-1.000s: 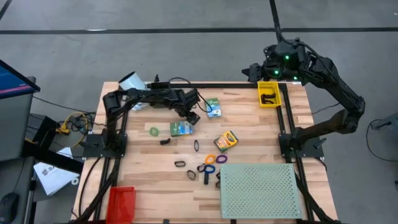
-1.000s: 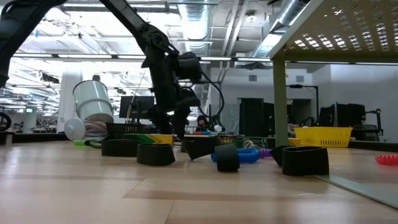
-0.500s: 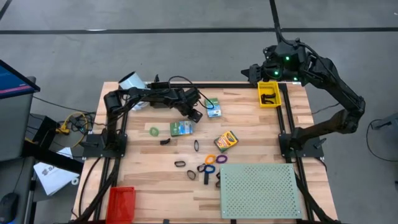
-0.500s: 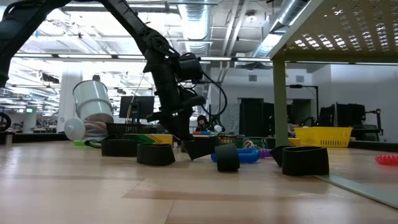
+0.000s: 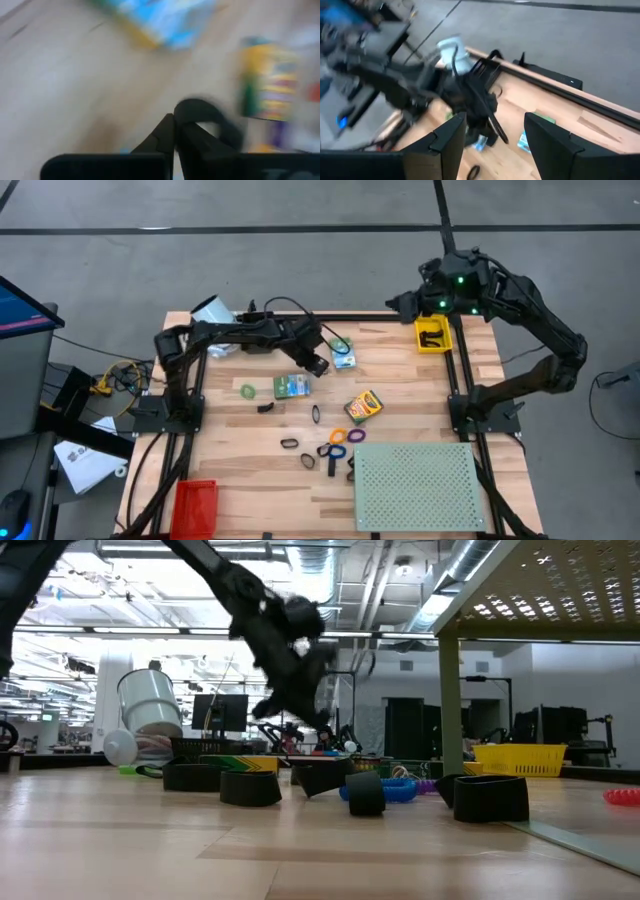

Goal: Pick & Place Office Desk Supplies
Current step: Put the black rubber band into the yellow bin

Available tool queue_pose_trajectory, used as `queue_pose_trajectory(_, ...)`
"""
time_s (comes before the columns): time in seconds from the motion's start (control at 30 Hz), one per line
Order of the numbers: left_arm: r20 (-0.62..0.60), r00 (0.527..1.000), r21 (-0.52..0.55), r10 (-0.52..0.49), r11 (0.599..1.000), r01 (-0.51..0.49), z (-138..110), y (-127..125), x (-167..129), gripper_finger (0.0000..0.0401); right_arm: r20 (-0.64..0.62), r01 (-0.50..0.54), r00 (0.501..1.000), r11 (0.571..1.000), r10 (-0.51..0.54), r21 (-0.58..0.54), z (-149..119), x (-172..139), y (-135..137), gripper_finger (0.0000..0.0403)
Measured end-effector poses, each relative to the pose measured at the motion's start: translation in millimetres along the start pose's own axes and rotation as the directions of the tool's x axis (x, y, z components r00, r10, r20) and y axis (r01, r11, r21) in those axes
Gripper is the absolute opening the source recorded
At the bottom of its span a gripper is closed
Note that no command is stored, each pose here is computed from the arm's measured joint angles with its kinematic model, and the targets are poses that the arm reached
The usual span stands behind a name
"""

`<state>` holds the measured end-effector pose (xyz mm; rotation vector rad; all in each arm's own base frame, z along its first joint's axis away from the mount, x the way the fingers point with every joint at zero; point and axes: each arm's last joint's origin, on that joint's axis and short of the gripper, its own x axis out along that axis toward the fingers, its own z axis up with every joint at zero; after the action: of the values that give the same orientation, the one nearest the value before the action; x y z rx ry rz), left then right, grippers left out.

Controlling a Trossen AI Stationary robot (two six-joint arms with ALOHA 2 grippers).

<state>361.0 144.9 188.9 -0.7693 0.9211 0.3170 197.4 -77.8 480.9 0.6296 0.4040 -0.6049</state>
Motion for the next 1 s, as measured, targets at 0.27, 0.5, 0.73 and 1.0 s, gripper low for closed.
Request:
queue_pose_trajectory(0.27,0.268,0.893,0.066,-0.362,0.931,0.358,12.2,-66.7,-76.5,0.0001,-0.088,-0.120,0.991,0.974,0.104,-0.193,-26.3,6.0,39.4,0.0198)
queue_pose_trajectory(0.5,0.533,0.716,0.100,-0.451,0.874,0.475,14.2,-102.1,-128.7,0.0001,-0.057,-0.112,0.993,0.947,0.099,-0.301,-57.4,18.9,84.6,0.0198)
queue_pose_trajectory(0.73,0.638,0.650,0.047,-0.413,0.863,0.502,12.8,-112.6,-135.6,0.0000,0.083,0.039,0.997,0.921,-0.007,-0.387,-77.4,31.9,110.0,0.0198)
queue_pose_trajectory(1.0,0.669,0.599,0.044,-0.440,0.828,0.559,12.1,-121.0,-138.6,0.0000,0.204,0.165,0.976,0.889,-0.083,-0.428,-83.2,27.5,116.3,0.0198)
